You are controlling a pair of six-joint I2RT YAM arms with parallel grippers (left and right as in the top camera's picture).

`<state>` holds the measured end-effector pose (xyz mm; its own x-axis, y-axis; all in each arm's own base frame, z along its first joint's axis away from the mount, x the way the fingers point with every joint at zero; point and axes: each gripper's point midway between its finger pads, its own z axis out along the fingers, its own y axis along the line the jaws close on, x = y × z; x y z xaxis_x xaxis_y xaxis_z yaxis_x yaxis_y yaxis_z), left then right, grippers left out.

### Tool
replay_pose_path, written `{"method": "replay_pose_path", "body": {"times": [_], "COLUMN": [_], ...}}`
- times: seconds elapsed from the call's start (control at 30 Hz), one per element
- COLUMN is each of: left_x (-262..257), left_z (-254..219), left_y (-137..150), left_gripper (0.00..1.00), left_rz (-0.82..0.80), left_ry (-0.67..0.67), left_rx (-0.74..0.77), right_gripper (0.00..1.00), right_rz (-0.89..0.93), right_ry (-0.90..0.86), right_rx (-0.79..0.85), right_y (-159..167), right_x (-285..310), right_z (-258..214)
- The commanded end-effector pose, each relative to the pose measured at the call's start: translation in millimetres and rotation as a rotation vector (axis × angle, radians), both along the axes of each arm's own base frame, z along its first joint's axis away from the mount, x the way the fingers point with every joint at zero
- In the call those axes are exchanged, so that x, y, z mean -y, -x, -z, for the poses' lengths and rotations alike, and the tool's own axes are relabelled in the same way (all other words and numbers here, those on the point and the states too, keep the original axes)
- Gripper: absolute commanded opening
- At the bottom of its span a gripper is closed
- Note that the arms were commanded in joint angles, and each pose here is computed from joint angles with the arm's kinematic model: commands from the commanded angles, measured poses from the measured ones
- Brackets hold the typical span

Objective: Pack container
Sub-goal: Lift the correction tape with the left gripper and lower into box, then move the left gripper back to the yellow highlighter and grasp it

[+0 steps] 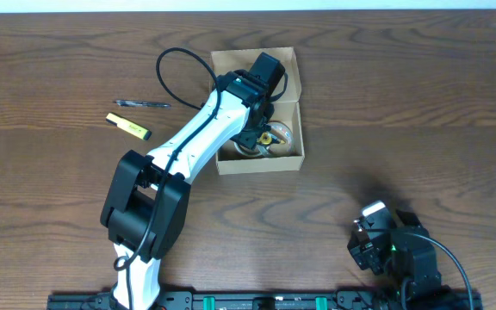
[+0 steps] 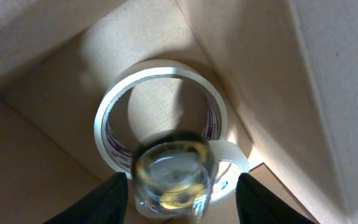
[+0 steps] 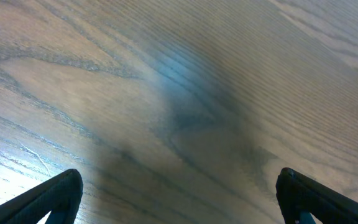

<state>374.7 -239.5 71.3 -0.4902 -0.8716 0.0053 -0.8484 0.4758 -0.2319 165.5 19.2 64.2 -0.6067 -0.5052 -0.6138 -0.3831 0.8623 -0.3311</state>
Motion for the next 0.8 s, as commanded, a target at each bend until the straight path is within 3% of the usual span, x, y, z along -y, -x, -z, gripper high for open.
{"method": "replay_pose_path", "body": {"times": [0.0,0.27,0.4,0.53,0.63,0.77], "left_x": [1.1,3.2,-13.8,-95.6,-169.7,-242.6], "left_z": [-4.4,-15.0,-77.3,-148.0,-163.1,-159.5], "left_y": [-5.3,-12.8,-34.3,-38.0,-15.6,11.1], "left_gripper": [0.58,0.58,0.61,0.7,0.7,0.7], "left_rz": [0.007,-0.001,-0.042,-0.166,-0.296,-0.452], "left_ry": [0.0,0.019,0.023,-0.112,-0.224,-0.275], "left_rx": [0.014,0.05,0.214,0.369,0.314,0.185], "right_gripper": [0.99,0.99,0.99,0.99,0.99,0.99], "right_rz": [0.004,0.004,0.004,0.004,0.004,0.004], "right_ry": [0.013,0.013,0.013,0.013,0.013,0.013], "right_rx": [-0.001,-0.001,-0.001,-0.001,-0.001,-0.001], "right_y": [0.4,0.4,0.4,0.4,0.4,0.4], "right_x": [2.6,2.6,2.6,2.6,2.6,2.6], "right_z": [1.4,1.4,1.4,1.4,1.4,1.4]}}
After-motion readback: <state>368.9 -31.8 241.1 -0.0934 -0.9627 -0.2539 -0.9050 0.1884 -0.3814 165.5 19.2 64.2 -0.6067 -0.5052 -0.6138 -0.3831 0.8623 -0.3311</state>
